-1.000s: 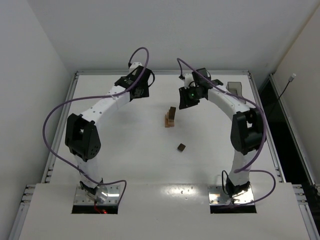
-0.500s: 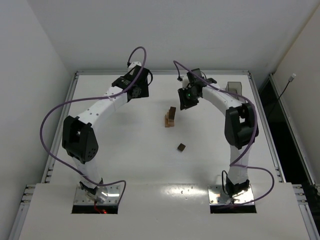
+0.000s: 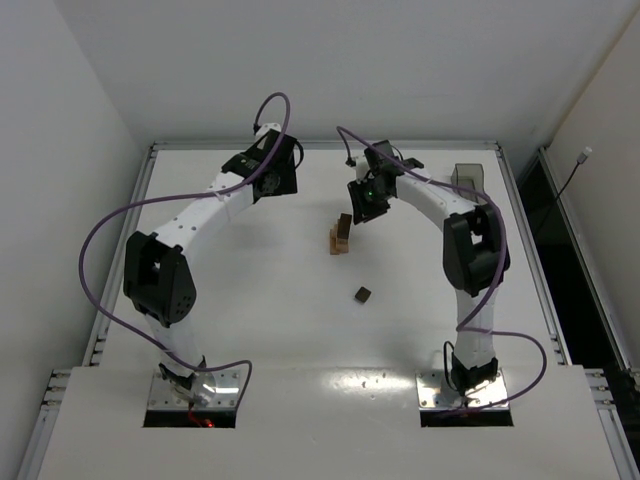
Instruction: Build the wood block tower
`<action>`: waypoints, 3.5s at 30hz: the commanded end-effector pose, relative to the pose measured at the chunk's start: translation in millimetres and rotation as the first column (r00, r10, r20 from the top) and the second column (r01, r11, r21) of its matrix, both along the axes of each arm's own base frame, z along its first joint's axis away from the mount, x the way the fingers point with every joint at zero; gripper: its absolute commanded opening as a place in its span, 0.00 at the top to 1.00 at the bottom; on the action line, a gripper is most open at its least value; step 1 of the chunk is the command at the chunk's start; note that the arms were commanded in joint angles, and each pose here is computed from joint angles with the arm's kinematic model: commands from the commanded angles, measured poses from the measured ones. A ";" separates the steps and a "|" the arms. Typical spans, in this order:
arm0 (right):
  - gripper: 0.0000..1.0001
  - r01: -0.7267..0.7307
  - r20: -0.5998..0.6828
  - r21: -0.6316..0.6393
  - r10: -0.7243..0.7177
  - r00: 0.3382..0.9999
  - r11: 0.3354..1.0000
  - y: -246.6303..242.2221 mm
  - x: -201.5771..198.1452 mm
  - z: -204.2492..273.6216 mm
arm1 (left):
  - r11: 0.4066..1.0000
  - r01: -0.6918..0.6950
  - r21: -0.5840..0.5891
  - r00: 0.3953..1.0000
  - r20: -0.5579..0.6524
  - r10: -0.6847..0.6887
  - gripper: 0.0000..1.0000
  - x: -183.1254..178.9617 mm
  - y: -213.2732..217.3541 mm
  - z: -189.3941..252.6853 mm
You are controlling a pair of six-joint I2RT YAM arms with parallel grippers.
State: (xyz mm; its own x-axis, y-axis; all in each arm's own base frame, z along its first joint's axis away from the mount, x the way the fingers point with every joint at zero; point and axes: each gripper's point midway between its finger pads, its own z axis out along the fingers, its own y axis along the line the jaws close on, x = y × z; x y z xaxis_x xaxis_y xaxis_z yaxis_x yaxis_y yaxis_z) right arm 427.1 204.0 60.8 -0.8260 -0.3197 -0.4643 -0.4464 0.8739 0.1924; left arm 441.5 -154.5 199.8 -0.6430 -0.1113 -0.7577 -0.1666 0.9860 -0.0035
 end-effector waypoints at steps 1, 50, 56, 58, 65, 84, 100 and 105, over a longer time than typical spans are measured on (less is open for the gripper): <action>0.72 0.009 0.028 0.026 -0.010 1.000 1.000 6.4 10.5 11.9 | 0.999 -0.003 -0.034 0.999 0.053 0.005 0.35 1.8 3.5 19.6; 0.60 0.072 0.043 -0.030 -0.071 0.997 0.997 -10.1 14.4 12.1 | 0.998 0.029 -0.059 0.999 0.031 -0.027 0.35 3.1 -5.7 13.2; 0.74 0.062 0.117 -0.022 -0.059 0.991 0.998 -36.5 -3.4 39.8 | 1.000 0.005 -0.030 1.000 0.002 -0.005 0.35 -2.9 5.7 -0.6; 0.71 -0.032 0.114 -0.007 0.033 0.993 0.999 -34.2 -22.9 41.2 | 0.999 0.015 -0.036 1.000 -0.005 -0.015 0.33 -4.3 7.7 -3.3; 0.56 -0.395 0.013 0.056 0.395 0.919 0.917 -30.8 -137.2 10.2 | 0.997 0.021 -0.070 0.995 -0.096 -0.027 0.08 -7.6 39.8 -29.1; 0.55 -0.605 0.131 -0.188 0.631 0.765 0.773 -6.4 -190.9 -11.2 | 0.997 0.008 -0.070 0.997 -0.077 -0.014 0.08 -14.8 56.5 -25.3; 0.60 -0.514 0.050 -0.425 0.587 0.808 0.745 8.5 -173.5 -42.9 | 0.996 -0.060 -0.066 0.997 -0.061 0.056 0.08 -22.2 88.1 -21.1; 0.60 -0.515 0.034 -0.436 0.585 0.810 0.738 12.7 -171.6 -46.5 | 0.995 -0.063 -0.072 0.996 -0.063 0.059 0.08 -21.8 90.4 -21.3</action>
State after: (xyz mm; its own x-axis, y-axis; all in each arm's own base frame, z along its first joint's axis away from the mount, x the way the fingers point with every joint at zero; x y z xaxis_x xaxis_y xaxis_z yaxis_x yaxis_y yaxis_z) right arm 238.5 201.1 -0.3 -0.3709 -0.8932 -0.2543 -0.8898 0.4202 -0.1779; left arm 418.1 -68.5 159.8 -0.7184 -0.1981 -0.6668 -0.2292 0.9725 -0.0420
